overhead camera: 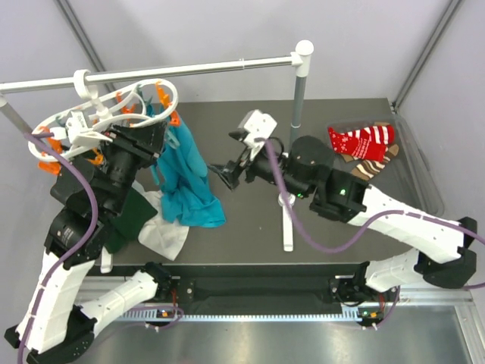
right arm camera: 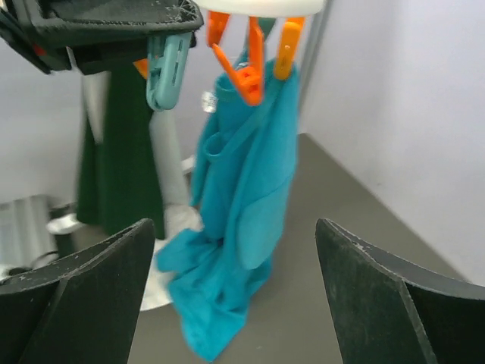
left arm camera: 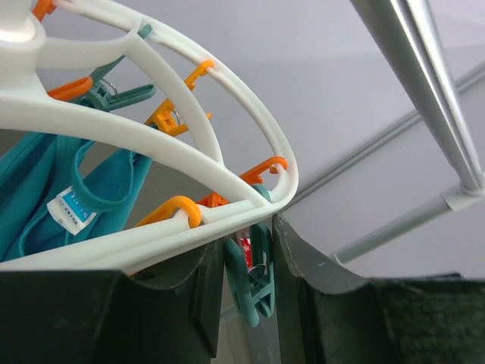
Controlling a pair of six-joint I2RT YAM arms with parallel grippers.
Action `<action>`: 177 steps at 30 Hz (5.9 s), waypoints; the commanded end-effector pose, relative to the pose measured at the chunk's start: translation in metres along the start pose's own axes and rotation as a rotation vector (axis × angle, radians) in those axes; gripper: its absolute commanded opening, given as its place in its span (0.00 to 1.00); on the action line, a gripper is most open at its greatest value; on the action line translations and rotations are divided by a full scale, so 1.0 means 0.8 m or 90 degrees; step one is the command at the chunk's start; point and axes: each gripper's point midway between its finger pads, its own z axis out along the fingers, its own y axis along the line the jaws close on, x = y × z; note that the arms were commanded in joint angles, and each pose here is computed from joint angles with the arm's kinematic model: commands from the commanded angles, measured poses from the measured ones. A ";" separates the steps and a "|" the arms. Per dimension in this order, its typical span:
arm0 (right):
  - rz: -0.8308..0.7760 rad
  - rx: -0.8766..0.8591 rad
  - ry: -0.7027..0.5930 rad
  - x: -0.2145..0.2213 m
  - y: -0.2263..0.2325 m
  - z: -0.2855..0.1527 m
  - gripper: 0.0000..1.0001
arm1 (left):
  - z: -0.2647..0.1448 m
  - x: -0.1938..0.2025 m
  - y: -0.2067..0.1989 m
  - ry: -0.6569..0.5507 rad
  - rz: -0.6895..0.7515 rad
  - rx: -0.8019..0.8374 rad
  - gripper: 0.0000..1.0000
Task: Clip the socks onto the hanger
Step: Open the clamp at the hanger, then pick up the sock from the bin.
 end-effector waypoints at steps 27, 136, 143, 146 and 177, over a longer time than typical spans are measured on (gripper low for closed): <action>0.277 -0.311 -0.122 -0.094 0.045 0.077 0.56 | -0.017 0.007 -0.049 0.013 0.083 0.179 0.00; 0.470 0.921 0.613 0.551 -0.502 -0.383 0.52 | -0.024 0.016 0.007 0.069 0.115 0.025 0.00; 0.519 0.904 0.640 0.584 -0.488 -0.378 0.29 | -0.020 0.020 0.008 0.074 0.120 0.021 0.00; 0.525 0.907 0.638 0.580 -0.484 -0.380 0.14 | -0.021 0.020 0.009 0.076 0.120 0.021 0.00; 0.763 1.083 -0.268 0.255 -0.429 -0.422 0.00 | -0.023 0.019 0.015 0.072 0.129 0.011 0.00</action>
